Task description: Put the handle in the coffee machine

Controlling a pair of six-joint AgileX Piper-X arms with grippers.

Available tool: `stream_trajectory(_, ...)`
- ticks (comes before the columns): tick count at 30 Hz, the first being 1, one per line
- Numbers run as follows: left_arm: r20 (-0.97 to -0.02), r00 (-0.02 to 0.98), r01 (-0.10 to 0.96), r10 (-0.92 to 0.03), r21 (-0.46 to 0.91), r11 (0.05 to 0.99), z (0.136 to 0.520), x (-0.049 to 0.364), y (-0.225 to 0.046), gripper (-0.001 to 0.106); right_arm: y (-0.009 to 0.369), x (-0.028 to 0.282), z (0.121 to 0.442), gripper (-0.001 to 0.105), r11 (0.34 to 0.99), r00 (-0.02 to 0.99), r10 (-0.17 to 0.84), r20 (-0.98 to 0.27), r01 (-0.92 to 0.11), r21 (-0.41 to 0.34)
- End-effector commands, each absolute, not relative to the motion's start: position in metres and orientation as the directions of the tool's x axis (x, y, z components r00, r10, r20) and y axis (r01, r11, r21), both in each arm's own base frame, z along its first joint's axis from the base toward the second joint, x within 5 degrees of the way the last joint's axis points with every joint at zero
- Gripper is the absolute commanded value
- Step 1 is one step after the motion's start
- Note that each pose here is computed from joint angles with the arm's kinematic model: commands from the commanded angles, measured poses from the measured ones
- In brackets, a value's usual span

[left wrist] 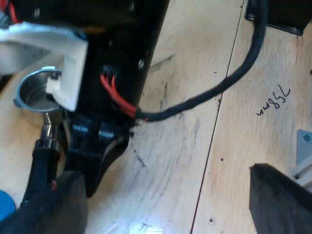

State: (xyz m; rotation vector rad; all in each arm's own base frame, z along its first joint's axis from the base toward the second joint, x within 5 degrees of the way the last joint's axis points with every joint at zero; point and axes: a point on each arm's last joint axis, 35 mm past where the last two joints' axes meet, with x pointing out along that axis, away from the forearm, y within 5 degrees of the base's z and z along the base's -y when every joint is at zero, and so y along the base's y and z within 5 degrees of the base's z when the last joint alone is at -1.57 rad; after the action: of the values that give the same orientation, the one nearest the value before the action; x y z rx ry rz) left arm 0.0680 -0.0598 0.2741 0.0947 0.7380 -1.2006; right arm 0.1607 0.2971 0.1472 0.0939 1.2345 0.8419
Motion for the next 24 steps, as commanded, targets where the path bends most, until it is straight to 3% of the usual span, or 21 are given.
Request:
stream_trajectory(1, -0.556, 0.159, 0.874, -0.816, -0.305, 0.378, 0.276, 0.068, -0.06, 0.071, 0.296, 0.159, 0.167, 0.0, 0.678, 0.081, 0.637, -0.767, -0.533, 0.506)
stream_trajectory(4, -0.556, 0.159, 0.874, -0.816, -0.305, 0.378, 0.276, 0.068, -0.06, 0.071, 0.287, 0.154, 0.185, 0.0, 0.68, 0.095, 0.63, -0.771, -0.548, 0.488)
stream_trajectory(6, -0.557, 0.168, 0.868, -0.813, -0.307, 0.39, 0.277, 0.068, -0.06, 0.071, 0.276, 0.151, 0.2, 0.0, 0.707, 0.154, 0.595, -0.789, -0.568, 0.422)
stream_trajectory(9, -0.546, 0.191, 0.872, -0.816, -0.287, 0.397, 0.285, 0.069, -0.06, 0.071, 0.263, 0.146, 0.22, 0.0, 0.739, 0.209, 0.567, -0.797, -0.558, 0.378)
stream_trajectory(17, -0.541, 0.363, 0.85, -0.759, -0.141, 0.508, 0.311, 0.073, -0.057, 0.071, 0.235, 0.132, 0.258, 0.0, 0.753, 0.277, 0.558, -0.782, -0.566, 0.336)
stream_trajectory(24, -0.503, 0.411, 0.814, -0.76, -0.174, 0.555, 0.324, 0.056, -0.048, 0.071, 0.219, 0.125, 0.275, 0.0, 0.748, 0.326, 0.548, -0.77, -0.603, 0.277)
